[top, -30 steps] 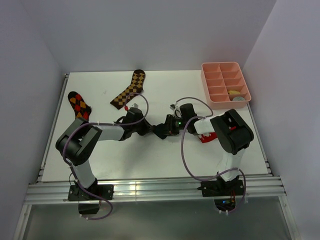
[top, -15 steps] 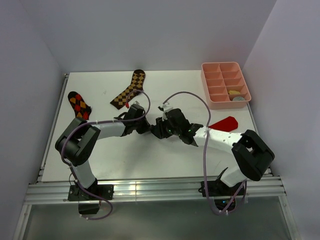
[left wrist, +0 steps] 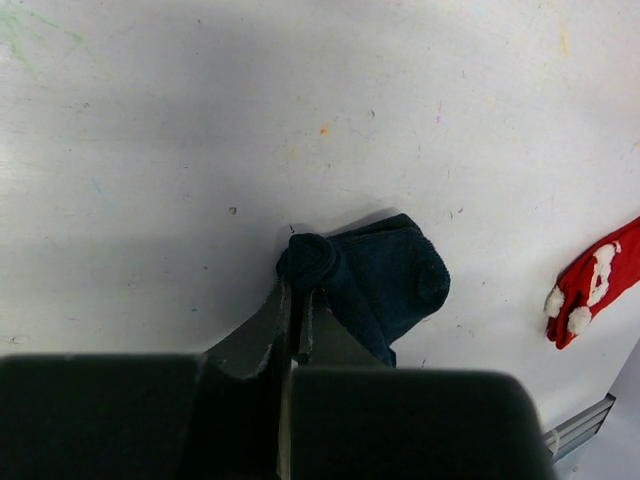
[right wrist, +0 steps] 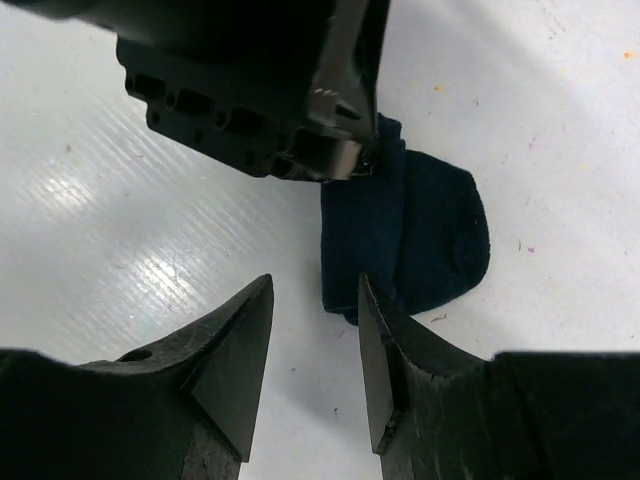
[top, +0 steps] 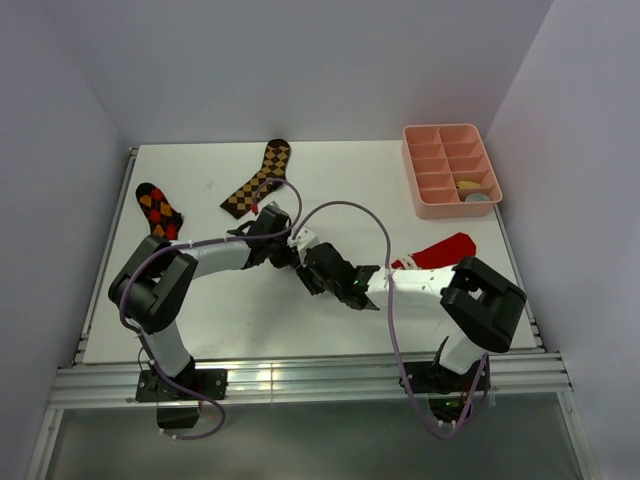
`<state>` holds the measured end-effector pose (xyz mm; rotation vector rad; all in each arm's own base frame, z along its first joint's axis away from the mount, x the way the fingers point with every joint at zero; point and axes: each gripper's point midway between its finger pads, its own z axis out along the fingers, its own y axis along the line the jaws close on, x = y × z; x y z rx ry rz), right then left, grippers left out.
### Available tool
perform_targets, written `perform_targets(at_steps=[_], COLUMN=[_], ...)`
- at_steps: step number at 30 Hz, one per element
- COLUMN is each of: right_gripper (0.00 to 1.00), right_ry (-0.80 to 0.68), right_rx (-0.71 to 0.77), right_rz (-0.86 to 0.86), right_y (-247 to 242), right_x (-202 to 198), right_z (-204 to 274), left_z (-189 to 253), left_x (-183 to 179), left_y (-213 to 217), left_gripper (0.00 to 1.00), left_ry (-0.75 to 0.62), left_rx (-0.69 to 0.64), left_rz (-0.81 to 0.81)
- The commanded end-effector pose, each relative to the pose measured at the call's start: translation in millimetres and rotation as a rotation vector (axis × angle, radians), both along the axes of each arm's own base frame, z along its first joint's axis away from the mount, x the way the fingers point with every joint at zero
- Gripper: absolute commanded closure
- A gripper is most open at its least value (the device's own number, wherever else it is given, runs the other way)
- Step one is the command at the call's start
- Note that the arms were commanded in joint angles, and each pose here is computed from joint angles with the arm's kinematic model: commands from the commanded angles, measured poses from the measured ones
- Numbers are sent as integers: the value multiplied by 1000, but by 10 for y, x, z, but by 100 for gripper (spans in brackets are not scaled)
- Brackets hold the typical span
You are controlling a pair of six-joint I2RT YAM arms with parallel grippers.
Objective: Roll the socks
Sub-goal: Roll the sock at the center of the board.
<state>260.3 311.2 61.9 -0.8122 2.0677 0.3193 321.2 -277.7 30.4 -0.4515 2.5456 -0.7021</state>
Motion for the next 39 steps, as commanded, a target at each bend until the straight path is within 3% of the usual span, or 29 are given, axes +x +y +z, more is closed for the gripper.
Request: perform_targets(at_steps=[1,12,16,19,21,27,28,32,34,39], right_gripper=[53,53,59,92,100,100,100,100,100,100], right_ry=[-94,-38,13,58,93,256,303,469,588,764], right_rx=[-45,-228,-268,-253,-219,-61,-19,137,237,429], right_rz=[-28,-133,-176,-166,-142,-48,-15,64,87,81], right_y=[73,-87,-196,-216,-189,-55,11,164,194,150], right_x=[155,232,227,186,163,29,-33,-139,-153,-69], right_z=[67,-467,-586,-623,-594,-462,-439,-314,-288,-300], left_z=[135,170,164,166,185,278,310,374,397,451], left_x=[54,44,34,22,23,66,83,100,97,75], left_y=[14,0,14,29,40,115,137,182,211,255], left_gripper=[100,100,100,100,100,78,68,47,42,41], left_ry=[-37,-43,-40,-41,-46,-80,-88,-113,-119,-141], left_rx=[24,22,29,30,27,31,29,16,8,-11], left_rz=[-13,-29,-34,-31,-23,31,51,90,110,135])
